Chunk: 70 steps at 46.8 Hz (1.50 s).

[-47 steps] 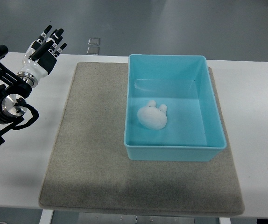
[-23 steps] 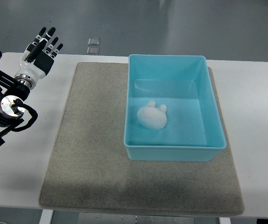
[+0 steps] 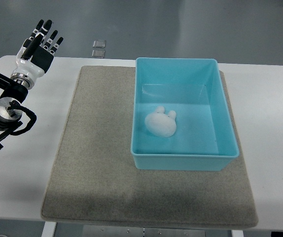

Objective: Place white toy into blue box with left hand

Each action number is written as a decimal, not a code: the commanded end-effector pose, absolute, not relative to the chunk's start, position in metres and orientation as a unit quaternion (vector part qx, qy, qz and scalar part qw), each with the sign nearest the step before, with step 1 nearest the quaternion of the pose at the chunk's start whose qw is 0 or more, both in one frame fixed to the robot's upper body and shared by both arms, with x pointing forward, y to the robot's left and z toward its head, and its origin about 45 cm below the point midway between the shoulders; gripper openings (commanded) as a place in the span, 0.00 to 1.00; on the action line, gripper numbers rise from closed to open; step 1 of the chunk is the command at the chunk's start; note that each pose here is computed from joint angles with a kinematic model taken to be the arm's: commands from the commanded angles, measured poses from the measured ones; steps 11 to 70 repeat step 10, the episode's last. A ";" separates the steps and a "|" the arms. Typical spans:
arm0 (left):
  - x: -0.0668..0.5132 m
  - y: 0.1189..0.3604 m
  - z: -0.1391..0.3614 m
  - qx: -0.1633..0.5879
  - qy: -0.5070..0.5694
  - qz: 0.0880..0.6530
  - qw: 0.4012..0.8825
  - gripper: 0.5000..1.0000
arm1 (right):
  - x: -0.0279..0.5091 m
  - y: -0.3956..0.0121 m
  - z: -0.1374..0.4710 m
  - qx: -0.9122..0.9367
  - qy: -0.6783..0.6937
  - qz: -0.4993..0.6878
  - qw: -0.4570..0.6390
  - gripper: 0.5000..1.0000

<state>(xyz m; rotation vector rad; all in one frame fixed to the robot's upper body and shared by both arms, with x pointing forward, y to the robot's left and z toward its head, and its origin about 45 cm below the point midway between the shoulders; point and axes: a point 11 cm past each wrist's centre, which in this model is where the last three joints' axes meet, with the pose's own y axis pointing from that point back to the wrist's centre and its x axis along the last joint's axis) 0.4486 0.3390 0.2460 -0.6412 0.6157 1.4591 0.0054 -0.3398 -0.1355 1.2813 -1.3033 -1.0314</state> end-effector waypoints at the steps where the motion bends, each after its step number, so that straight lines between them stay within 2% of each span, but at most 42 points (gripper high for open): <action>1: 0.449 0.340 0.249 -0.288 0.271 0.643 0.656 1.00 | 0.005 -0.340 -0.135 0.529 -0.539 -0.427 0.498 0.87; 70: 0.450 0.340 0.249 -0.289 0.270 0.644 0.655 1.00 | 0.006 -0.340 -0.135 0.529 -0.539 -0.426 0.498 0.87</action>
